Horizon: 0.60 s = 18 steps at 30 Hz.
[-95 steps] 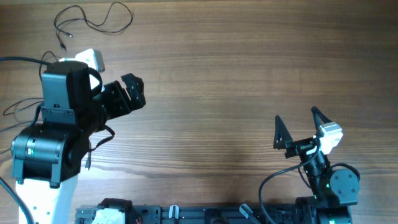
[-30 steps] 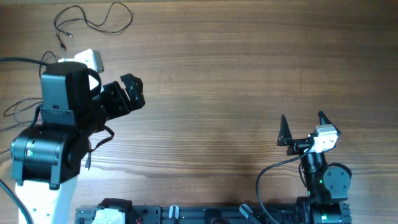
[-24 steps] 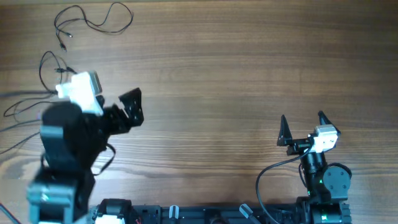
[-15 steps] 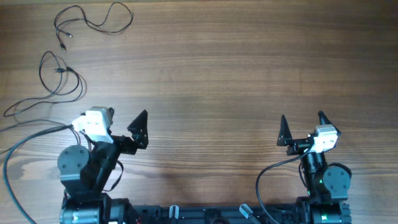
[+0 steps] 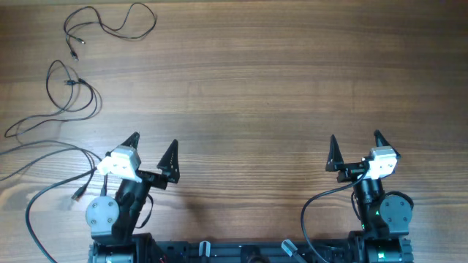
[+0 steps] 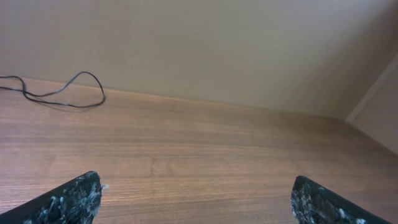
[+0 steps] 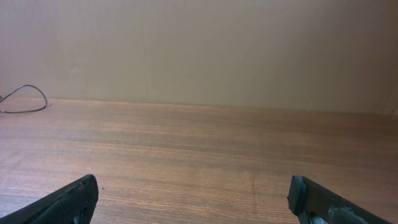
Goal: Untangle cables
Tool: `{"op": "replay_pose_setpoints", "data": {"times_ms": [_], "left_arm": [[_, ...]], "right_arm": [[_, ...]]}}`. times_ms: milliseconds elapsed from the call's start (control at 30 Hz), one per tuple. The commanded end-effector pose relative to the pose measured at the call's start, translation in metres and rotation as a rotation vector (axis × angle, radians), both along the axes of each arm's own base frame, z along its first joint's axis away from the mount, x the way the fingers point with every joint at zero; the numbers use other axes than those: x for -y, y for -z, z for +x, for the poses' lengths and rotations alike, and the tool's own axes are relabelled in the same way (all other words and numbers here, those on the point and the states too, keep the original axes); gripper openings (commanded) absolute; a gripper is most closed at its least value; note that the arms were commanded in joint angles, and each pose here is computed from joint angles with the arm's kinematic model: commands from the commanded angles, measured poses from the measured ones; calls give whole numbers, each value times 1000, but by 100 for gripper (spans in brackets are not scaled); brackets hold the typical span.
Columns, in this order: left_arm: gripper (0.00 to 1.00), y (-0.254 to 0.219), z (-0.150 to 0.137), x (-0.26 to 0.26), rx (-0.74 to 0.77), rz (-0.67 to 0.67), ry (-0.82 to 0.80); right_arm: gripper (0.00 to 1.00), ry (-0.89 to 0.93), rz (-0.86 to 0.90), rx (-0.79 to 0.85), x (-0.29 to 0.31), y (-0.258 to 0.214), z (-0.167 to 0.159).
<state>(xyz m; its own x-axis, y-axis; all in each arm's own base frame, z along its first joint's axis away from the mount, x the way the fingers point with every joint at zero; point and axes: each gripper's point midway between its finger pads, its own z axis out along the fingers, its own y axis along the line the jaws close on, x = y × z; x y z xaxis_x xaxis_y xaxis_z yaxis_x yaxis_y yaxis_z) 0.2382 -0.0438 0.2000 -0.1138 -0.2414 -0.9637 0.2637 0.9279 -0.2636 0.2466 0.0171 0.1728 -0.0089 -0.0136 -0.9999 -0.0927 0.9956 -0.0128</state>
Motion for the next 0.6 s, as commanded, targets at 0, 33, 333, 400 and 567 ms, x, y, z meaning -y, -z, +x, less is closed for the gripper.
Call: {"op": "replay_pose_setpoints", "data": {"times_ms": [0, 33, 333, 400, 567], "left_arm": [[100, 5, -1, -10, 40, 1, -59], [100, 9, 0, -14, 31, -32, -85], [100, 20, 6, -24, 59, -26, -142], [100, 42, 7, -40, -29, -18, -234], [100, 43, 8, -45, 1, 231, -275]], "right_arm": [[100, 18, -13, 12, 3, -2, 0], [100, 18, -12, 12, 3, -2, 0], [100, 18, -12, 12, 3, -2, 0], [100, 18, -12, 12, 3, -2, 0], [100, 18, -12, 12, 3, -2, 0]]}}
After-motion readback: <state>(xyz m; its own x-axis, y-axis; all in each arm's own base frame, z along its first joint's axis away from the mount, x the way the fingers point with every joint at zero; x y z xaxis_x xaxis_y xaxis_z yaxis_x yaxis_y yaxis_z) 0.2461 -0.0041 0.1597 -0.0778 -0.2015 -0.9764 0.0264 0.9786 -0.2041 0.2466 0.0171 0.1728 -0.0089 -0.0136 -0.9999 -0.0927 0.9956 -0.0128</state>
